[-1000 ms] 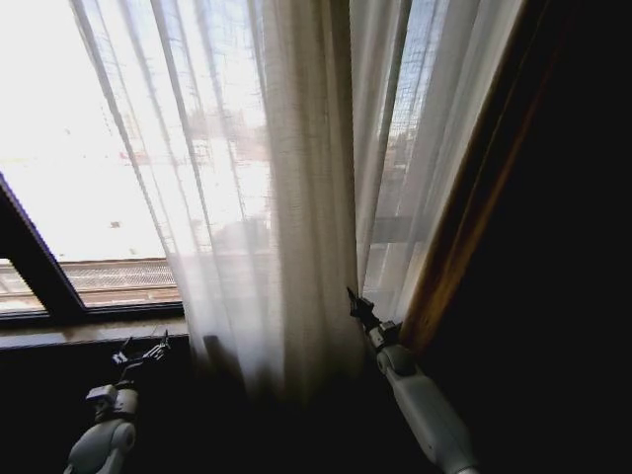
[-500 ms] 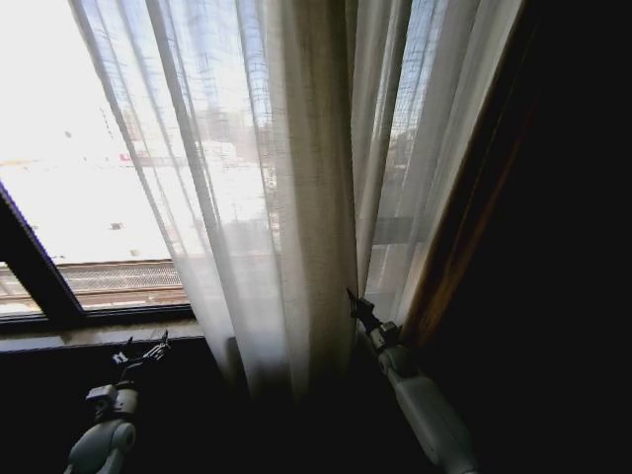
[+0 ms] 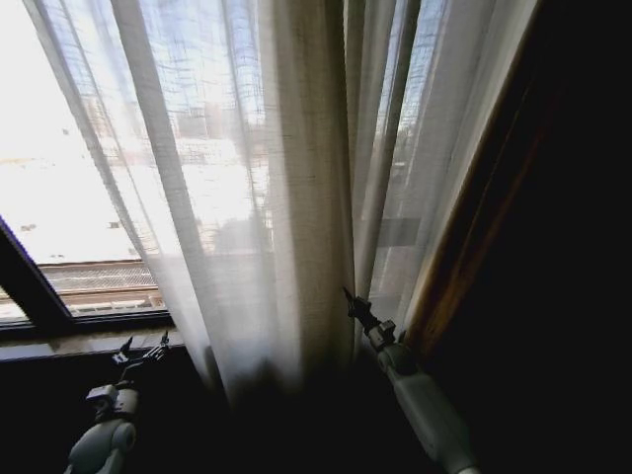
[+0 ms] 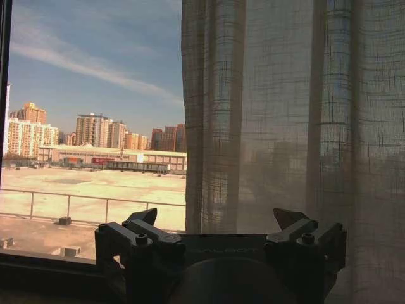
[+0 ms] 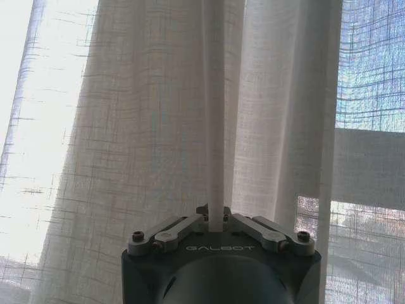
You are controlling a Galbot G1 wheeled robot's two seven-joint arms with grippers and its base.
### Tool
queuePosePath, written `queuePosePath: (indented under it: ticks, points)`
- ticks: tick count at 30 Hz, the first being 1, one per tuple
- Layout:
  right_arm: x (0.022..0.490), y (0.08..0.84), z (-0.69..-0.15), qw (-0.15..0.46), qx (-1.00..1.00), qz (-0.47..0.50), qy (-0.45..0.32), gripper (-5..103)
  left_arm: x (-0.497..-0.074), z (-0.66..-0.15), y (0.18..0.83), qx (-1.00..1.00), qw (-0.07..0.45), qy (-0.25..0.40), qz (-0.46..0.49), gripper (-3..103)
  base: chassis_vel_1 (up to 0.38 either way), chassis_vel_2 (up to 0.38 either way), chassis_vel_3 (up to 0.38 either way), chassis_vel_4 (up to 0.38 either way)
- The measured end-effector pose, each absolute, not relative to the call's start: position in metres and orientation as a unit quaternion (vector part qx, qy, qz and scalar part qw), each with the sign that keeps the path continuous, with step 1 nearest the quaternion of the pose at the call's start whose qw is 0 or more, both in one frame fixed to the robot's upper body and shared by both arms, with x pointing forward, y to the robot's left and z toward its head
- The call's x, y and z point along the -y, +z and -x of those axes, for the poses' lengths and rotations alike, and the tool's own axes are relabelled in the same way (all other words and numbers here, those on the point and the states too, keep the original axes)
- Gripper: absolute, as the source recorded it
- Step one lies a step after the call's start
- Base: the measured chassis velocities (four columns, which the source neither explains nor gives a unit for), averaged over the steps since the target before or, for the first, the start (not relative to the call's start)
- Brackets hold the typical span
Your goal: Open the curtains by pulling them apart, changing their state from closed to fully open.
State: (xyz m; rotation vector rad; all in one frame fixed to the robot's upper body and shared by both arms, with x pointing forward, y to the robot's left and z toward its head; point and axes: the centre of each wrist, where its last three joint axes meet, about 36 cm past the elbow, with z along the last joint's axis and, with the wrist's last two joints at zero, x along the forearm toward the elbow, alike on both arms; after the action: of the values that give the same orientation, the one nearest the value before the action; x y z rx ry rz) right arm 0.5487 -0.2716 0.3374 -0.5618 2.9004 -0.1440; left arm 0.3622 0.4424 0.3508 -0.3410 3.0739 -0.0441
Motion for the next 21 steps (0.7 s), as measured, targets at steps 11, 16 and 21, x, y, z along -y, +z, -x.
queuePosePath:
  ticks: [11,16,21]
  points:
    - [0.2764,0.3372,-0.5480,0.087,-0.979,0.178,-0.050,0,-0.4424,-0.3622,0.3508,-0.993,0.024,-0.014,0.110,100,-0.157,0.006,0.172,-0.008]
    - [0.2763,0.3374,-0.5478,0.089,-0.980,0.173,-0.049,0,-0.4424,-0.3623,0.3509,-0.993,0.024,-0.014,0.110,100,-0.382,-0.020,0.375,0.027]
    - [0.2734,0.3397,-0.5477,0.098,-0.982,0.156,-0.041,0,-0.4424,-0.3623,0.3509,-0.994,0.025,-0.014,0.110,100,-0.401,-0.140,0.406,0.130]
